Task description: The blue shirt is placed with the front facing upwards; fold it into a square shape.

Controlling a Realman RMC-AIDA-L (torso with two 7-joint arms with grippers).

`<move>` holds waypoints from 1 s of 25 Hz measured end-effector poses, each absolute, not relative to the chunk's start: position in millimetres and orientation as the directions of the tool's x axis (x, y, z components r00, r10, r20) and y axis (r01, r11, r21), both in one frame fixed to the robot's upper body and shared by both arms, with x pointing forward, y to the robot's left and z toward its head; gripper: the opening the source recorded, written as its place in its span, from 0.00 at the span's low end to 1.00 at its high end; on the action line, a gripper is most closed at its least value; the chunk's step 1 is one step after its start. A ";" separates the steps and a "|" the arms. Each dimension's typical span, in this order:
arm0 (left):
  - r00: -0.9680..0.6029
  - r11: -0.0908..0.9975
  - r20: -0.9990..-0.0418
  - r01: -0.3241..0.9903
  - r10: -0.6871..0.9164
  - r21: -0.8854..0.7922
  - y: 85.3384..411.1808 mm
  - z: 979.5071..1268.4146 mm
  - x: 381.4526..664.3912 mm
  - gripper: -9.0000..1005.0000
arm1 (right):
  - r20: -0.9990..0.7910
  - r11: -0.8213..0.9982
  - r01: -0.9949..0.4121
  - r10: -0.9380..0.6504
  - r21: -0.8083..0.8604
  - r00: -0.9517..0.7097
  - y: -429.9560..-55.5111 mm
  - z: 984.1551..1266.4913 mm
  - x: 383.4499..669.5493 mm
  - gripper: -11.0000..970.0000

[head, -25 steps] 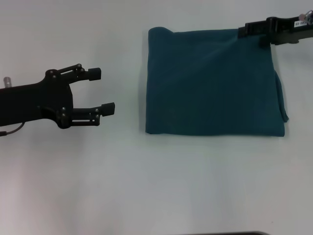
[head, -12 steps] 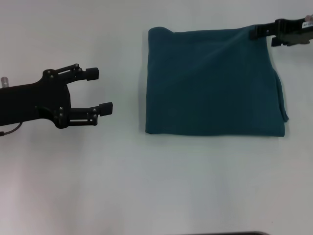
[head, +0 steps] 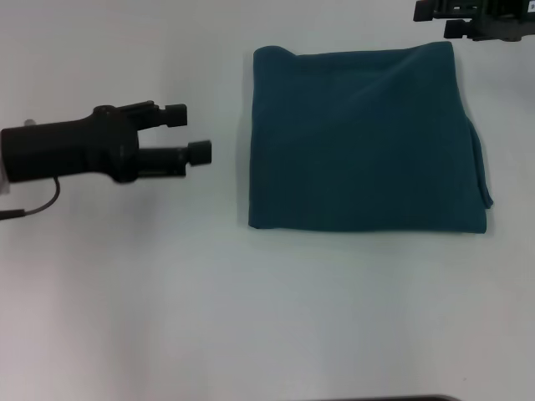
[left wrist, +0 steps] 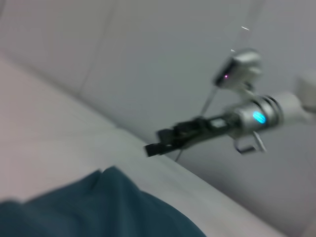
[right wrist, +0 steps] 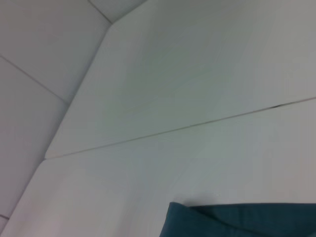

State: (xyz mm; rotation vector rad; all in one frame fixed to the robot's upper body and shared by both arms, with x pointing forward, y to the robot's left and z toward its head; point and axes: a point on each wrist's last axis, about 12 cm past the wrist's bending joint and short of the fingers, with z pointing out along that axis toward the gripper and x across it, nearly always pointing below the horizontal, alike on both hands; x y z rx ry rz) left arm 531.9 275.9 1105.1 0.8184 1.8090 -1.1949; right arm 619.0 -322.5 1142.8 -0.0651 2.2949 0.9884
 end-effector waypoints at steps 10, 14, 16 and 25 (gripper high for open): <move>-0.883 0.489 -0.464 0.437 0.072 -0.755 245.4 1115.3 578.6 0.90 | -0.600 0.697 -0.367 0.112 0.615 -0.792 -321.6 1141.7 611.2 0.93; -0.922 0.538 -0.371 0.371 0.113 -0.757 222.5 1109.2 588.5 0.90 | -0.600 0.693 -0.380 0.095 0.613 -0.794 -322.5 1143.8 610.0 0.93; -0.931 0.562 -0.342 0.353 0.128 -0.749 211.6 1104.5 591.9 0.90 | -0.598 0.693 -0.383 0.088 0.611 -0.797 -323.1 1144.0 609.4 0.93; -0.950 0.624 -0.286 0.302 0.129 -0.721 191.7 1088.7 593.3 0.90 | -0.590 0.695 -0.389 0.063 0.605 -0.805 -325.4 1141.6 605.5 0.93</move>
